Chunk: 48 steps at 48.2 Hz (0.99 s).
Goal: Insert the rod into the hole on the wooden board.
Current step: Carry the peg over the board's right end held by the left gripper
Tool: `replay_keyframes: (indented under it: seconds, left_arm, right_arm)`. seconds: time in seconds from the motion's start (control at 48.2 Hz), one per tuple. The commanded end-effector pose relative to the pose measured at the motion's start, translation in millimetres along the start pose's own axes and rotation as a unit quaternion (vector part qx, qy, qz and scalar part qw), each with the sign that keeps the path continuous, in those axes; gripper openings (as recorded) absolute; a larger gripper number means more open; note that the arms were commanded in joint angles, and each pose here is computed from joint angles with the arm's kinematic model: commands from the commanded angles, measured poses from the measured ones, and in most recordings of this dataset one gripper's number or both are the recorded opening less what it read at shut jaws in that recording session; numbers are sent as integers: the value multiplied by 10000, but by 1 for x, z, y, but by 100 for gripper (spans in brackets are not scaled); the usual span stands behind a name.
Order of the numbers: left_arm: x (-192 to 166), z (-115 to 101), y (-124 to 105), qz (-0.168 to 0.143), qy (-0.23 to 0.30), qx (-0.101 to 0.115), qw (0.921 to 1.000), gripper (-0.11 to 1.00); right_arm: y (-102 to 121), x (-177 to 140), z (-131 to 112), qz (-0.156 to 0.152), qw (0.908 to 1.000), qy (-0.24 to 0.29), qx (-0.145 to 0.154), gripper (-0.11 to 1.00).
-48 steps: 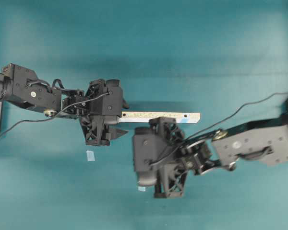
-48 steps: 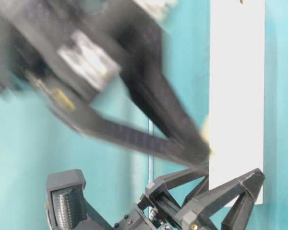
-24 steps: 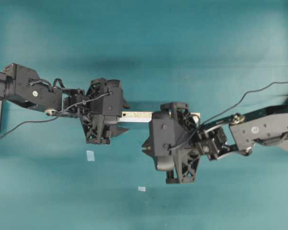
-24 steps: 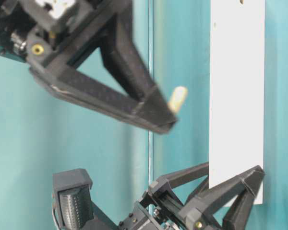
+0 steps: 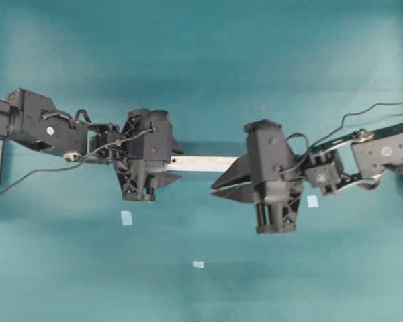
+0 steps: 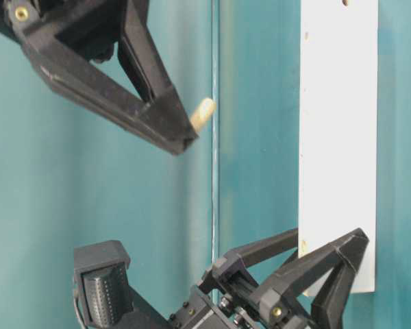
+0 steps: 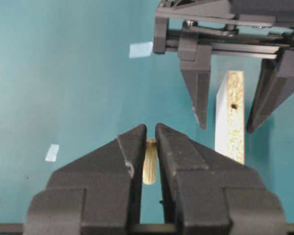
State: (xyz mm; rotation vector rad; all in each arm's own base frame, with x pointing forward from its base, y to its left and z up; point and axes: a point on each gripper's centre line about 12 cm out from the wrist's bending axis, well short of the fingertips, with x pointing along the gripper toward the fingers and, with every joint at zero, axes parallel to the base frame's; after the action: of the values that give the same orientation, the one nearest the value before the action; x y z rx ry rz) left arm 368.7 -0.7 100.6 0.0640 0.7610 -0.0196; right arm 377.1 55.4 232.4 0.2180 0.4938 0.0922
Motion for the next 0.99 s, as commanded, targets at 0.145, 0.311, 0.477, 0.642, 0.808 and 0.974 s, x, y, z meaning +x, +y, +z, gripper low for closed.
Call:
replay_keyframes:
  seconds: [0.145, 0.311, 0.477, 0.642, 0.808, 0.974]
  left_arm:
    - [-3, 6, 2, 22, -129, 19, 9999, 69]
    - [-3, 6, 3, 38, -136, 11, 9999, 68]
    - [-3, 7, 6, 62, -142, -17, 9999, 68]
    - [-3, 7, 6, 68, -141, -22, 9999, 68]
    - [-3, 6, 7, 73, -133, -28, 9999, 68]
    - [-3, 6, 7, 78, -133, -33, 9999, 68]
  right_arm:
    - [-13, -19, 8, 148, 9984, -542, -85, 10]
    - [-25, -27, 7, 194, 9961, -832, -233, 10]
    - [-31, -35, 1, 281, 9932, -1093, -302, 10]
    - [-34, -41, -6, 376, 9892, -1388, -268, 10]
    - [-43, -47, -14, 249, 9841, -1742, -242, 10]
    - [-51, -55, -22, -12, 9757, -2181, -200, 10]
